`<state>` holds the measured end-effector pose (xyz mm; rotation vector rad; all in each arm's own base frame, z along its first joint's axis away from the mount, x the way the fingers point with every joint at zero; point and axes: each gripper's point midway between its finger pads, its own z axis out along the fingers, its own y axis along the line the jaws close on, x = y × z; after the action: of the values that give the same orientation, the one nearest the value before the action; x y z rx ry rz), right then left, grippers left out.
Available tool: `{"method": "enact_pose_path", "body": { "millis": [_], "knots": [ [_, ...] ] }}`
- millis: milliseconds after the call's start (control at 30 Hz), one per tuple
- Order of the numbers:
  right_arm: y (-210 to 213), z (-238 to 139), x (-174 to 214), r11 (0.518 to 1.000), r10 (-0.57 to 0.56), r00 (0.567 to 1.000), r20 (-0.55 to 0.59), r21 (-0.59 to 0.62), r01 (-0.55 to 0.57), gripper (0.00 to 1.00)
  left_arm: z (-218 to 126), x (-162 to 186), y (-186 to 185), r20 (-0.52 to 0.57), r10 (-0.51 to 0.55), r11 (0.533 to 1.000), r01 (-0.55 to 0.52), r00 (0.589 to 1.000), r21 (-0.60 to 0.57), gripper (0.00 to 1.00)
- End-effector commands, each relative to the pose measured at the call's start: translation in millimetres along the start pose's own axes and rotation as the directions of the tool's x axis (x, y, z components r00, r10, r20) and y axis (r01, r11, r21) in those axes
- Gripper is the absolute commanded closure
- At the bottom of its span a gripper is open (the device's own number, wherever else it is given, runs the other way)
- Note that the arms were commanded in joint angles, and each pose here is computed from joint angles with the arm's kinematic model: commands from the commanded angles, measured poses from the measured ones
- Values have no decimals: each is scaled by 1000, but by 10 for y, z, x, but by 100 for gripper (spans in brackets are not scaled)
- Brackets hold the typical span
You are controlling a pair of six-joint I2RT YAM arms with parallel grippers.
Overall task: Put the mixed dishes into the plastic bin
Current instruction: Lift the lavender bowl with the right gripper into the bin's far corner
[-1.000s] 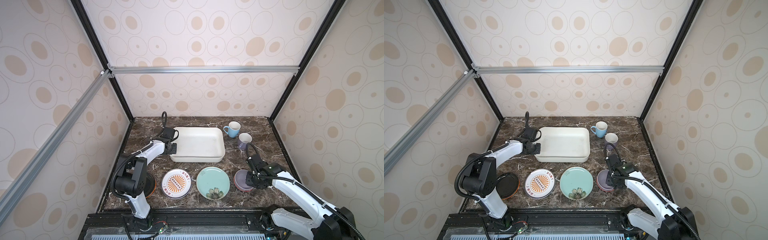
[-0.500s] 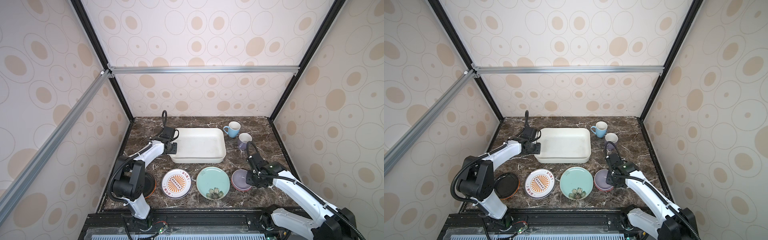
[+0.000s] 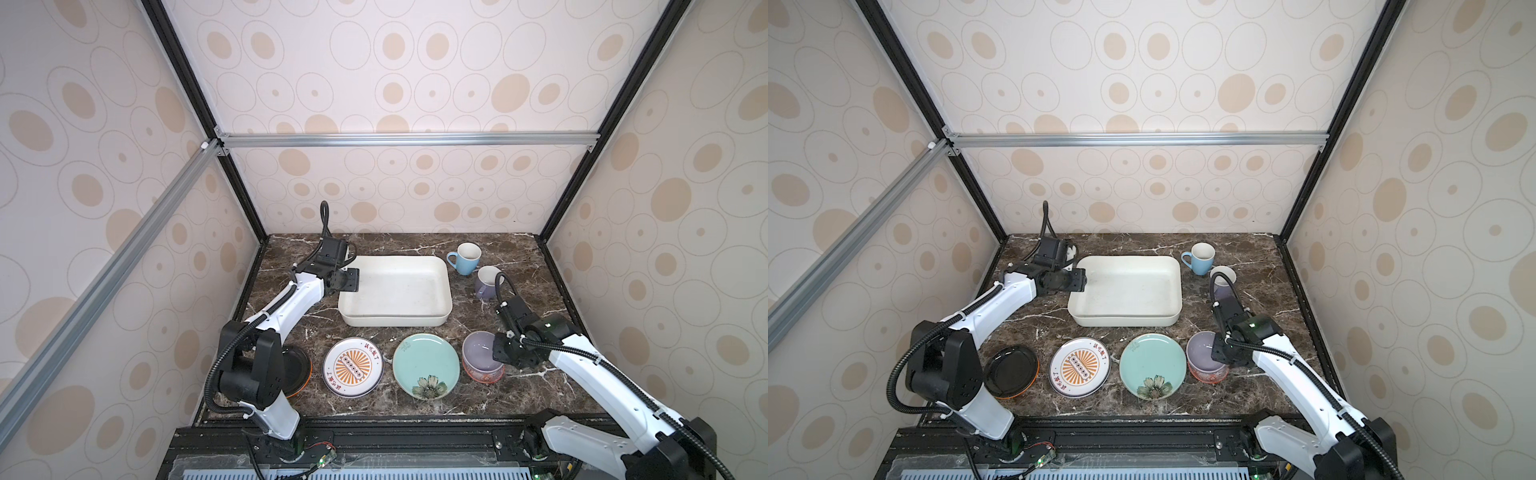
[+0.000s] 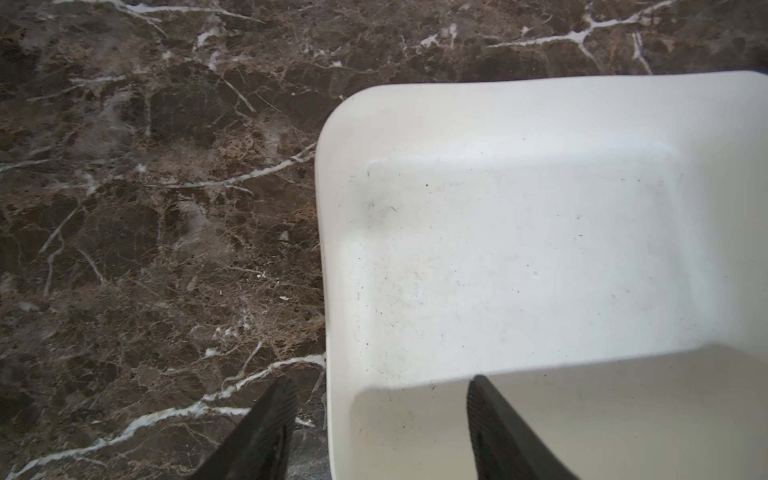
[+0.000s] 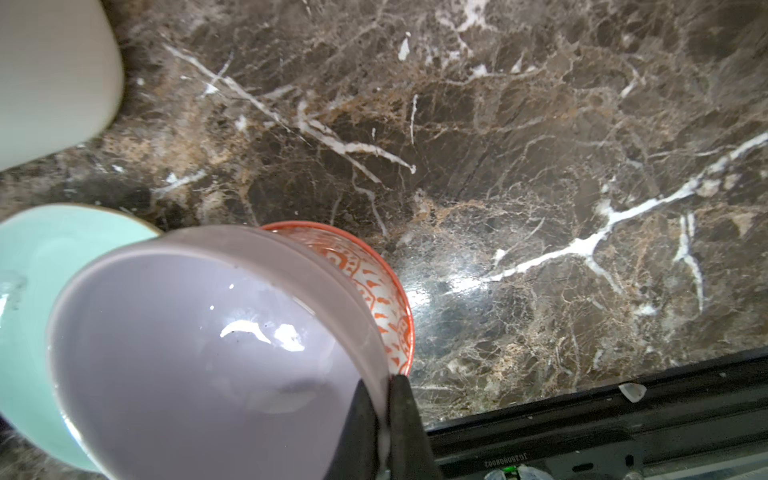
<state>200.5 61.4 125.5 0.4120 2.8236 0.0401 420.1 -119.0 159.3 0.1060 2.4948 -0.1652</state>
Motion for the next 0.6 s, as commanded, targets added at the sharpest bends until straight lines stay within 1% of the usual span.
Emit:
{"method": "enact_pose_path", "body": {
  "millis": [0, 33, 133, 267, 333, 367, 433, 567],
  "knots": [
    [154, -188, -106, 997, -15, 1000, 18, -72, 17, 97, -328, -236, -261, 85, 14, 990, -25, 996, 136, 11],
    [193, -212, -131, 996, -20, 1000, 21, -87, 21, 97, -375, -253, -346, 98, 15, 983, -33, 995, 180, 1],
    [304, -283, -224, 992, -25, 999, 33, -123, 29, 96, -508, -337, -486, 134, 3, 966, -38, 991, 256, 1],
    [510, -322, -393, 984, -50, 998, 41, -167, 57, 96, -646, -446, -606, 176, -26, 951, -30, 984, 307, 1],
    [637, -313, -528, 981, -59, 997, 49, -180, 67, 96, -694, -480, -711, 201, -53, 936, -21, 978, 350, 1],
    [695, -311, -597, 980, -62, 997, 55, -185, 71, 96, -696, -475, -774, 209, -72, 925, -13, 975, 380, 1],
    [843, -305, -780, 978, -73, 995, 68, -192, 85, 96, -694, -403, -980, 219, -74, 891, -34, 973, 453, 1],
    [1150, -261, -1161, 973, -101, 991, 92, -198, 118, 96, -571, -294, -1086, 204, -79, 890, -23, 976, 456, 1]
  ]
}}
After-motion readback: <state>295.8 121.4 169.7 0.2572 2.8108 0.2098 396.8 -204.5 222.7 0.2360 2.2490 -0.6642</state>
